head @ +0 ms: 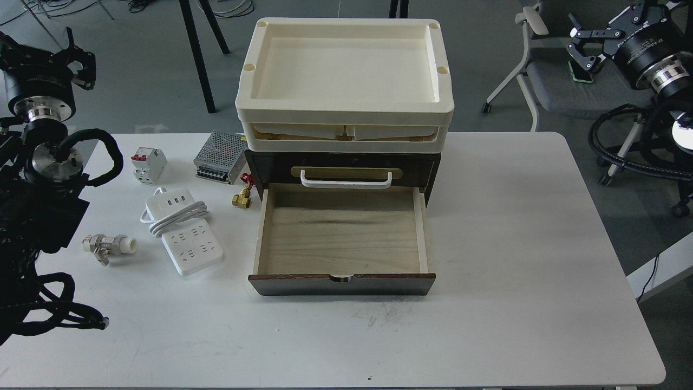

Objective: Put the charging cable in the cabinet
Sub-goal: 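Move the left arm from rest toward the white power strip, then lower the left gripper onto the white power strip and grasp it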

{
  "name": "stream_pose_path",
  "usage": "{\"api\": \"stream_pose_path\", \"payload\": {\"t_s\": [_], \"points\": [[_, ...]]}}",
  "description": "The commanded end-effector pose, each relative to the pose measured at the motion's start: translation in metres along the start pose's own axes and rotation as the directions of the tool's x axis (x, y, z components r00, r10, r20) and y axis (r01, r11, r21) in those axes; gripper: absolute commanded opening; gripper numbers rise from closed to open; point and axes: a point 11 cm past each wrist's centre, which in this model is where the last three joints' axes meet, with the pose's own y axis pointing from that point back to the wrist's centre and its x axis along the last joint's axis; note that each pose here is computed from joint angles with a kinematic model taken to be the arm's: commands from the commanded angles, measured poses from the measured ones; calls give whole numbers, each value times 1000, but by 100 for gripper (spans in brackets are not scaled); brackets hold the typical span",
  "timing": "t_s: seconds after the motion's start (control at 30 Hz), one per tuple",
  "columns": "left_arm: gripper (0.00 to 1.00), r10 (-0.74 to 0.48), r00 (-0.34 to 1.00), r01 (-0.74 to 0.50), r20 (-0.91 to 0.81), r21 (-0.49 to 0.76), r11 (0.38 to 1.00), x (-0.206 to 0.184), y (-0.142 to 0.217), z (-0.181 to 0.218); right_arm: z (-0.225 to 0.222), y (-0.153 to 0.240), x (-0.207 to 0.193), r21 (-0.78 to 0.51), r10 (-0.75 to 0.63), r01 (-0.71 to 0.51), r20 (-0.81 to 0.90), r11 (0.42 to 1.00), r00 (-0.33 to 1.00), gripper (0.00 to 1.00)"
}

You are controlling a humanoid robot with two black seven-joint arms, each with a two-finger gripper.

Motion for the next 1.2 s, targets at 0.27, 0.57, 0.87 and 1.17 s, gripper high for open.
{"api": "stream_pose_path", "payload": {"t_s": [0.27, 0.57, 0.87, 1.17], "points": [[98, -678, 662, 551, 319, 407, 729, -141, 29, 39, -20, 14, 17, 27, 34, -34, -24, 999, 999, 100], [98, -877, -24, 423, 479, 800, 425, -155, 91, 55, -30, 32, 39, 32, 85, -84, -46, 996, 995, 100], [98, -748, -659, -118, 78, 971, 205, -88, 135, 31, -29, 40, 45, 25, 97, -95, -48, 995, 994, 100], [98, -606, -724, -458, -331, 887, 63, -2, 170, -9, 2, 54, 49, -32, 94, -95, -11, 995, 995, 100]]}}
